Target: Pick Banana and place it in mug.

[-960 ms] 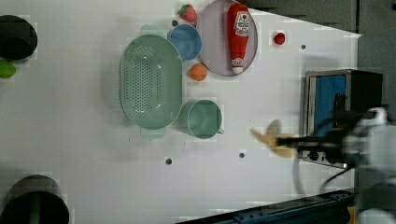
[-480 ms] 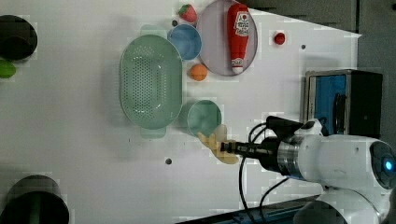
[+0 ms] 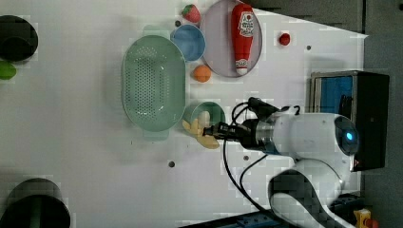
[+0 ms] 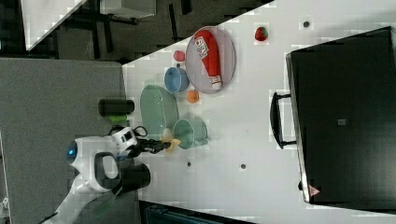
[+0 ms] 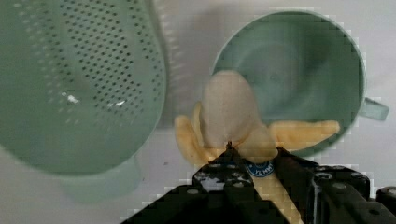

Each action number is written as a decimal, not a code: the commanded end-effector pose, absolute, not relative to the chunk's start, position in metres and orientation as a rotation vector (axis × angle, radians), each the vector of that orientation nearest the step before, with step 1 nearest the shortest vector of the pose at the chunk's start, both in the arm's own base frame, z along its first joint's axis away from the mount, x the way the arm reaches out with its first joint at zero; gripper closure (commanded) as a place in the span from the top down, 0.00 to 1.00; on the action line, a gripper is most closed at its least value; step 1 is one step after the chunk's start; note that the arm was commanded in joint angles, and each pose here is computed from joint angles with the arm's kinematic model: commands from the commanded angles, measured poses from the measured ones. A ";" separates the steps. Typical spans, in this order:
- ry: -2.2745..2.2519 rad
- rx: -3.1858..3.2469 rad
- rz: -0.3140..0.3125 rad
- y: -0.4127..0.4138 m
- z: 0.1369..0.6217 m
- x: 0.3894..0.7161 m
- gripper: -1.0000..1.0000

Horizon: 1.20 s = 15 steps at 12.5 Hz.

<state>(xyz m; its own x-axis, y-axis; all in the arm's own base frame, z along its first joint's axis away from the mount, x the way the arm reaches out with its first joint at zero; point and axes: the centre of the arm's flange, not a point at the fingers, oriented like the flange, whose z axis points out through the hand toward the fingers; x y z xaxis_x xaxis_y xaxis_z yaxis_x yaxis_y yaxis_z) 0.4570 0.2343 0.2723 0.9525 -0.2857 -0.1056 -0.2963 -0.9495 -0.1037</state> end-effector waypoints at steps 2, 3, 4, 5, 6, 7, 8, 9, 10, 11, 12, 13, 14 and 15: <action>0.632 -2.939 0.129 0.231 0.248 0.457 0.53; 0.688 -2.921 0.105 0.231 0.255 0.461 0.71; 0.707 -2.917 0.095 0.231 0.262 0.462 0.82; 0.704 -2.919 0.080 0.231 0.271 0.462 0.94; 0.697 -2.924 0.065 0.232 0.281 0.461 1.00; 0.692 -2.922 0.031 0.232 0.296 0.462 1.00; 0.694 -2.912 -0.020 0.231 0.315 0.464 1.00; 0.701 -2.909 -0.063 0.227 0.335 0.465 1.00; 0.717 -2.905 -0.106 0.219 0.358 0.465 1.00; 0.743 -2.901 -0.145 0.208 0.385 0.466 1.00; 0.784 -2.896 -0.175 0.193 0.415 0.466 1.00; 0.832 -2.893 -0.181 0.175 0.445 0.464 1.00; 0.881 -2.897 -0.155 0.155 0.472 0.459 1.00; 0.929 -2.898 -0.116 0.135 0.499 0.453 1.00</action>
